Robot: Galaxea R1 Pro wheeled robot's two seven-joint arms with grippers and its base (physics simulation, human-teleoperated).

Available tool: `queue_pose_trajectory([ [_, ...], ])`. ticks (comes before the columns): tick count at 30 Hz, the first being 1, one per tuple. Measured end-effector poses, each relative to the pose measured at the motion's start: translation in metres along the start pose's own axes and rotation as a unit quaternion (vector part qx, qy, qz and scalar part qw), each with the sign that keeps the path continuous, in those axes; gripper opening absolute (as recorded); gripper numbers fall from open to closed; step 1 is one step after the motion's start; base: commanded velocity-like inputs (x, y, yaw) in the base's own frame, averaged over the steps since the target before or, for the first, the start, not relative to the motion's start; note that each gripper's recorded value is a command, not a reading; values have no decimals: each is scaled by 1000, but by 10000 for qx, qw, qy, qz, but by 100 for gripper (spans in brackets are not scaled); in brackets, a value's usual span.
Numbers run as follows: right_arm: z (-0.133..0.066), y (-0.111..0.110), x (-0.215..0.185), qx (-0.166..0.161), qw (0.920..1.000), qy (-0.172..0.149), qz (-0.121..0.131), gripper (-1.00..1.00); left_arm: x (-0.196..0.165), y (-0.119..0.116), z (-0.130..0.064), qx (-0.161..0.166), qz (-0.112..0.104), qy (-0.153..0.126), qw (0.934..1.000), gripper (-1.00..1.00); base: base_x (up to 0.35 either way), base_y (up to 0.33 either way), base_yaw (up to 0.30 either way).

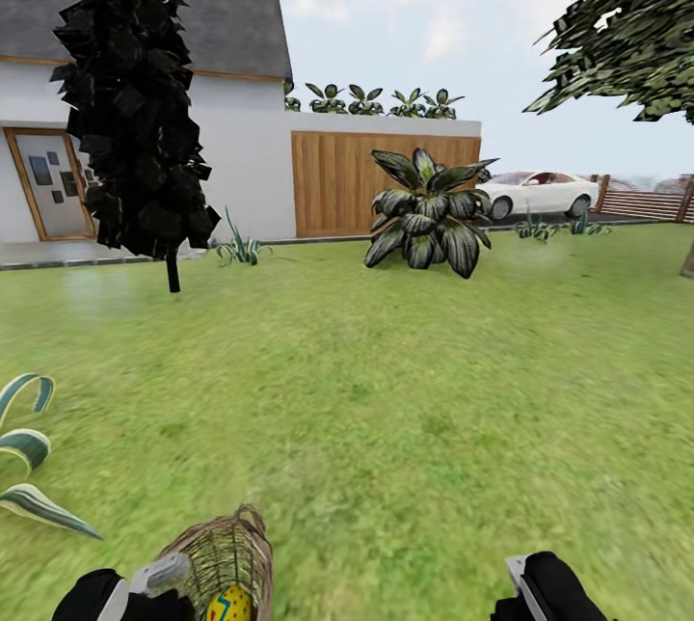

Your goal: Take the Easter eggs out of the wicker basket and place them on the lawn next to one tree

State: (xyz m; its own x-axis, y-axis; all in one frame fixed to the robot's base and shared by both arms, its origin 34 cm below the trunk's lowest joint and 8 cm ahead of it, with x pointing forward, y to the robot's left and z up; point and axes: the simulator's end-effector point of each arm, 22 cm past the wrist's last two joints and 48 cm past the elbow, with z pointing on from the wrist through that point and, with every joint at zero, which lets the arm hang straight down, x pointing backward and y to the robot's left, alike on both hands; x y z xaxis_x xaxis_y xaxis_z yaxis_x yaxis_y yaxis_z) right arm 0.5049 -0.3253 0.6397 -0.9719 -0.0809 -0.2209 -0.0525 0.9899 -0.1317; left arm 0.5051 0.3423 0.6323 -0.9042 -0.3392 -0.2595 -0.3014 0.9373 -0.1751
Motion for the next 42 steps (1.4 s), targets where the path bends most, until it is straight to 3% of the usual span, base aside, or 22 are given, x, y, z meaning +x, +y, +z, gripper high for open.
queue_pose_trajectory([
  [11,0,0,0,-3,10000,1,-5,100,1,-3,1,17,7,6,10000,100,289,1,0],
  [42,1,0,0,0,10000,11,-8,100,-4,3,-2,-2,-20,-39,10000,100,6,51,0],
])
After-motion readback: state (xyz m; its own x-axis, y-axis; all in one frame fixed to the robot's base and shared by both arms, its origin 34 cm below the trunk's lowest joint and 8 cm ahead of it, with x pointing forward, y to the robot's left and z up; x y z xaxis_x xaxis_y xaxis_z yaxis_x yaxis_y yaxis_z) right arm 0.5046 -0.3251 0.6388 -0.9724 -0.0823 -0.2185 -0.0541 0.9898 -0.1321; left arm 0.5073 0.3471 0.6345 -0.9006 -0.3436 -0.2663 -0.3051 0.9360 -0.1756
